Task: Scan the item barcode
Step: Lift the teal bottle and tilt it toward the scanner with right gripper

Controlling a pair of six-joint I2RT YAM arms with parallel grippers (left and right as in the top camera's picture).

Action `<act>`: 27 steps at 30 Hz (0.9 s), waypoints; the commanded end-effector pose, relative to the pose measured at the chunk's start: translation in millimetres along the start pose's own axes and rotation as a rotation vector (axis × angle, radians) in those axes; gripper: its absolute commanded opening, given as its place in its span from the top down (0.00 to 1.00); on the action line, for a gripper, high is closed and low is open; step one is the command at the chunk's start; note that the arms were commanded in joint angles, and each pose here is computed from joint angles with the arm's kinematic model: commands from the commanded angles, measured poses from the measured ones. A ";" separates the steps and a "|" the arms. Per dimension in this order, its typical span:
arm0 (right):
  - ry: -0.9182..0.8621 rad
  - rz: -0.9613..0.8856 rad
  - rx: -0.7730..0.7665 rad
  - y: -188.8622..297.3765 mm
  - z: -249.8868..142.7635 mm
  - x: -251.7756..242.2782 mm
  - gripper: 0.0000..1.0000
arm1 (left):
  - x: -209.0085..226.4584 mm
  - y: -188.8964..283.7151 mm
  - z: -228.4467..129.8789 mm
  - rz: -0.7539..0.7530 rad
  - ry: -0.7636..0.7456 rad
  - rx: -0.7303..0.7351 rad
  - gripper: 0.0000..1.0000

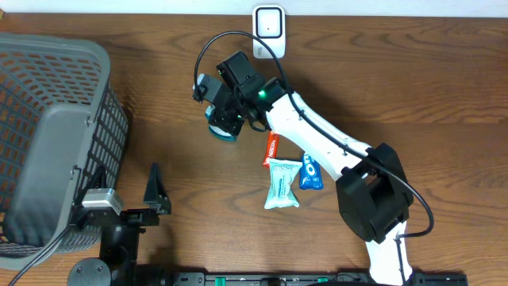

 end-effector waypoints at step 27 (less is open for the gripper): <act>-0.054 -0.063 -0.061 175.8 27.1 36.8 0.99 | -18.7 -29.5 -31.4 -0.149 -0.077 -0.013 0.02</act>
Point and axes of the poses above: each gripper's point midway between its finger pads, its own y axis back along the fingers, its own x axis along the line the jaws close on, z = x × y, the point moved 4 cm from there along y, back along the fingers, and after that the axes turned 11 degrees about -y, right-handed, at the moved point
